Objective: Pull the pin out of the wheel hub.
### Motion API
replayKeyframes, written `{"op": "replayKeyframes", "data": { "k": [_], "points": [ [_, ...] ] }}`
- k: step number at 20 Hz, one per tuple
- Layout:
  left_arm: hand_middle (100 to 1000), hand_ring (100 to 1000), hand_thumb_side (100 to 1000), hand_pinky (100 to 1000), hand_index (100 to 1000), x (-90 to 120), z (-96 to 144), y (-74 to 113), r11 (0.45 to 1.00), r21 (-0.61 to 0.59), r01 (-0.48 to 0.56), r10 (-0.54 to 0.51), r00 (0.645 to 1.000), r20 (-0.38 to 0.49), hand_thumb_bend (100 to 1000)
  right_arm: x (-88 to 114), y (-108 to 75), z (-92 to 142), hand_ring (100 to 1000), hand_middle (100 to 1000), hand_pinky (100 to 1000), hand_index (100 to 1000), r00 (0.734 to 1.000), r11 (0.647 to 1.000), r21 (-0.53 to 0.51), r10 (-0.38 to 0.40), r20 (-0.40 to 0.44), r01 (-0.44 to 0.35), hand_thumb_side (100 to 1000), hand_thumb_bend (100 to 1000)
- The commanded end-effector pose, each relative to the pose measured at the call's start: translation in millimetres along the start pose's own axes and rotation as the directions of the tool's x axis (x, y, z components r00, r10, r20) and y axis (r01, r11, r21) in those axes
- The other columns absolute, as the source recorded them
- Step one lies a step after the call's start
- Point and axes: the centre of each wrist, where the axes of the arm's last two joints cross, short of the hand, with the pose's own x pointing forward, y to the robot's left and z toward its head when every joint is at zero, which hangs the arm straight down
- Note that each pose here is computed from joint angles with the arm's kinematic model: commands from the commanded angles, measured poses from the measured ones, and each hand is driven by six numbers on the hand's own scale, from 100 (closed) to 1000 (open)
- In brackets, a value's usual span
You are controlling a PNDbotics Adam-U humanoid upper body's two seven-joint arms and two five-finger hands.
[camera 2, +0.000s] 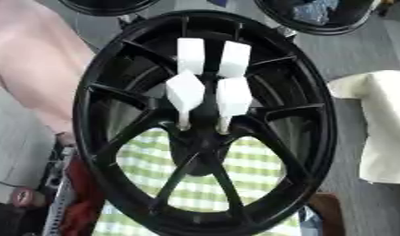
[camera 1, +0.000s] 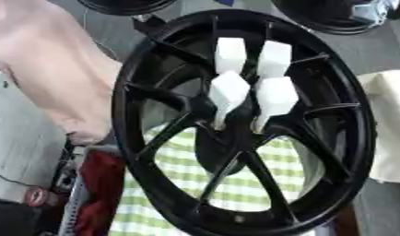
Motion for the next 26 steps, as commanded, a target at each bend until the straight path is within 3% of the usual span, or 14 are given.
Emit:
{"op": "replayKeyframes", "data": {
  "k": [1, 16, 20, 26],
  "points": [
    [651, 717, 770, 987, 857, 6.2, -3.0, 1.7, 1.000, -0.022, 0.021, -0.020, 1.000, 0.017, 100, -4.1, -4.9, -5.6, 794, 685, 859, 734, 1.000, 1.000, 0.029, -0.002, -0.006, 0.002, 332, 100],
    [651, 716, 773, 988, 857, 5.9, -4.3, -1.0, 0.999, -0.031, 0.013, -0.012, 1.000, 0.016, 100, -10.6, 22.2, -23.3, 862, 764, 904, 790, 0.992, 0.975, 0.179, -0.129, -0.017, 0.130, 459, 100],
    [651, 716, 775, 989, 857, 5.8, -4.6, -1.5, 0.999, -0.031, 0.010, -0.010, 1.000, 0.015, 100, -10.9, 25.8, -22.7, 900, 800, 927, 826, 0.987, 0.965, 0.210, -0.159, 0.004, 0.155, 425, 143],
    [651, 716, 776, 990, 857, 5.7, -4.7, -2.1, 0.999, -0.035, 0.010, -0.010, 1.000, 0.011, 100, -9.3, 23.3, -17.0, 860, 751, 909, 841, 0.992, 0.971, 0.206, -0.125, 0.006, 0.121, 401, 177]
  ]
}}
